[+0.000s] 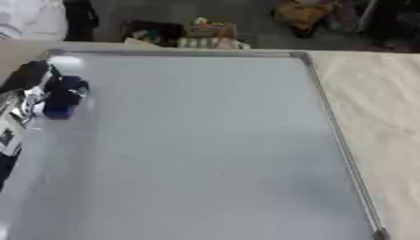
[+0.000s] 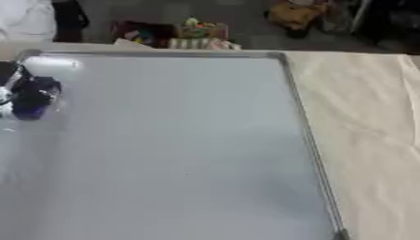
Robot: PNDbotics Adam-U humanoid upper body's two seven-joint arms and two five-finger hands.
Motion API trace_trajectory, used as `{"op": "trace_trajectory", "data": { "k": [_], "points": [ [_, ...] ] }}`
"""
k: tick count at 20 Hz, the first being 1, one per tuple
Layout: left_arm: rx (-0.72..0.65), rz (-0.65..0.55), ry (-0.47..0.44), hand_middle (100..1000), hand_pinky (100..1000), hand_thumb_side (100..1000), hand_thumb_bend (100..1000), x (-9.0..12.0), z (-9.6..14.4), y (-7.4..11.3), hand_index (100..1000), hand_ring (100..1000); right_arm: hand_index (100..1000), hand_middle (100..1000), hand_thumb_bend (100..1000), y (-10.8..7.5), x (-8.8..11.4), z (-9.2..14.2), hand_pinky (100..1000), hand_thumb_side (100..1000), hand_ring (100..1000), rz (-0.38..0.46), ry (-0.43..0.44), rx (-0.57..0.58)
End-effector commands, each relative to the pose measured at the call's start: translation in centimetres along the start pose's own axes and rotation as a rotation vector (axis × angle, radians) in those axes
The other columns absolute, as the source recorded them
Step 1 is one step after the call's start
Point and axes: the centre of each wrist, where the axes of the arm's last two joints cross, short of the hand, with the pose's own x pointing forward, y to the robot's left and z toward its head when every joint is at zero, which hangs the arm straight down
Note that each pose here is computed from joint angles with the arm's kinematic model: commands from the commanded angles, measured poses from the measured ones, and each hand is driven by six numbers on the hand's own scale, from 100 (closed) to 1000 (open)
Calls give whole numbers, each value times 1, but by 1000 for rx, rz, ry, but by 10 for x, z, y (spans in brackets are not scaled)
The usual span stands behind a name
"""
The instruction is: Wipe the whiteboard clean with a brush.
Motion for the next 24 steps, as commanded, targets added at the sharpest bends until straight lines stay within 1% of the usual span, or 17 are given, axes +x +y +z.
{"op": "trace_trajectory", "data": {
  "k": [1,7,11,13,16,19,24],
  "points": [
    [-22,-14,-73,283,542,562,138,15,0,-3,540,510,858,578,100,-3,4,-3,864,1000,796,4,-16,-4],
    [-51,-49,-202,284,539,559,140,35,4,-2,539,510,858,578,100,-3,4,-3,864,1000,795,3,-15,-4],
    [-60,-56,-225,284,538,559,140,39,5,0,539,510,858,578,100,-3,4,-4,864,1000,795,2,-15,-3],
    [-77,-64,-279,284,537,561,141,52,7,-3,539,510,858,579,100,-2,4,-3,863,1000,793,0,-14,-1],
    [-93,-97,-379,285,536,557,142,65,14,-1,538,510,858,579,100,-3,4,-3,863,1000,793,1,-13,-2],
    [-102,-122,-452,286,535,554,144,73,20,3,537,511,858,579,100,-2,4,-3,863,1000,792,1,-12,-1],
    [-122,-155,-537,286,533,559,140,82,31,4,537,510,858,580,100,-2,4,-3,862,1000,791,-1,-11,0]
  ]
}}
